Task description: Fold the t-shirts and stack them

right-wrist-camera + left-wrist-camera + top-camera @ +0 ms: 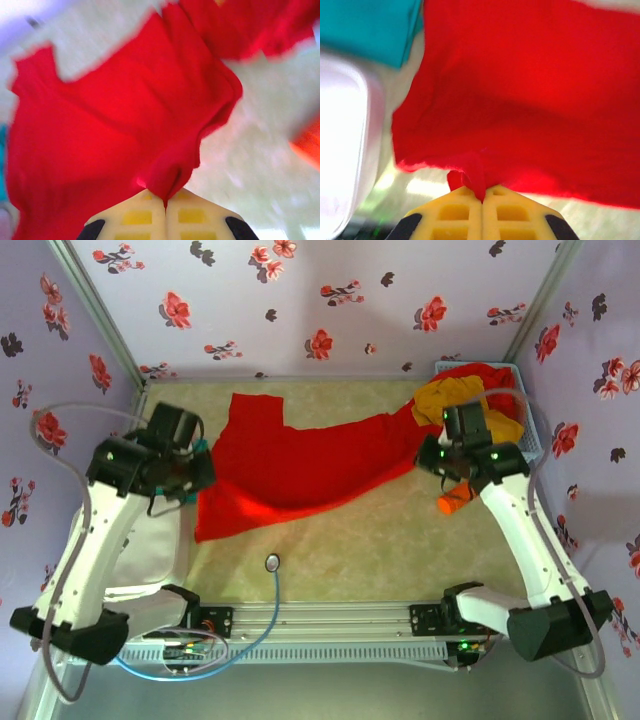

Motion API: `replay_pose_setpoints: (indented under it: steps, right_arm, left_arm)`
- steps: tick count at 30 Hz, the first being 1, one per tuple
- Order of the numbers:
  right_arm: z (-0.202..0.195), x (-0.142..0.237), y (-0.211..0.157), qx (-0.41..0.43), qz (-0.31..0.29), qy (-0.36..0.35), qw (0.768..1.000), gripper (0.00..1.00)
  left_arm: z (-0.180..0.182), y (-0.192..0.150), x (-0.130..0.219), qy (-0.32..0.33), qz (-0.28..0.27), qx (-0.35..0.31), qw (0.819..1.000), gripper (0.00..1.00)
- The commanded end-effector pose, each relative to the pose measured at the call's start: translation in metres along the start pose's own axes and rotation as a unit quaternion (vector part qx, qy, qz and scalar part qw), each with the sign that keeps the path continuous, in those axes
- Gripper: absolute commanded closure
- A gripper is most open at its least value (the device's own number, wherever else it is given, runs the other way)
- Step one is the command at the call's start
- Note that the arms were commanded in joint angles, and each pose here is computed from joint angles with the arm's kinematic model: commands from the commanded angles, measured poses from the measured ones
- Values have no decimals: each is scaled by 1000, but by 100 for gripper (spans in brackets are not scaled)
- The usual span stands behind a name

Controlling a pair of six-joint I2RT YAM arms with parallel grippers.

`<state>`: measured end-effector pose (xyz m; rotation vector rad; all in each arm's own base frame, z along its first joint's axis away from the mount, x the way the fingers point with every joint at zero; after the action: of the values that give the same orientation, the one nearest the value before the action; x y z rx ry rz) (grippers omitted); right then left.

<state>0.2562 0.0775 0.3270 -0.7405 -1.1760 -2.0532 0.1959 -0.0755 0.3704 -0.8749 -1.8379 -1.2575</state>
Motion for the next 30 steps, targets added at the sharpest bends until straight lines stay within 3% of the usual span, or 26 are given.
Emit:
replay_pose_setpoints:
  steps: [1, 7, 11, 16, 20, 22, 30]
  right_arm:
    - [24, 10, 53, 13, -114, 32, 993, 100]
    - [54, 44, 117, 3, -240, 104, 965, 100]
    - [76, 89, 137, 16, -314, 166, 935, 100]
    - [82, 138, 130, 46, -378, 213, 900, 100]
    - [79, 177, 110, 71, -424, 257, 866, 100]
    - [76, 196, 99, 80, -446, 270, 850, 100]
    - [67, 248, 55, 117, -459, 324, 819, 100]
  left_arm:
    - [-16, 55, 20, -25, -101, -35, 994, 100]
    - [-41, 130, 70, -57, -218, -62, 972, 100]
    - [-58, 149, 125, -119, -314, -120, 934, 100]
    - [-57, 134, 170, -169, -400, -176, 884, 100]
    - [-49, 101, 213, -234, -481, -208, 819, 100]
    - [-41, 85, 231, -240, -504, -219, 800, 100]
    - [-13, 35, 280, -247, -542, -235, 768, 100]
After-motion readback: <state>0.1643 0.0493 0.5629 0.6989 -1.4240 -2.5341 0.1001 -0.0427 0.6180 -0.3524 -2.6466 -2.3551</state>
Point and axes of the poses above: each hand's point on the last joint's axis, 136 mm out from that joint toward the fingers, its own x axis back along the fingers, its own z axis along the line the jaws close on, y = z × x, the point moved 8 cm from there along x, back along the fingers
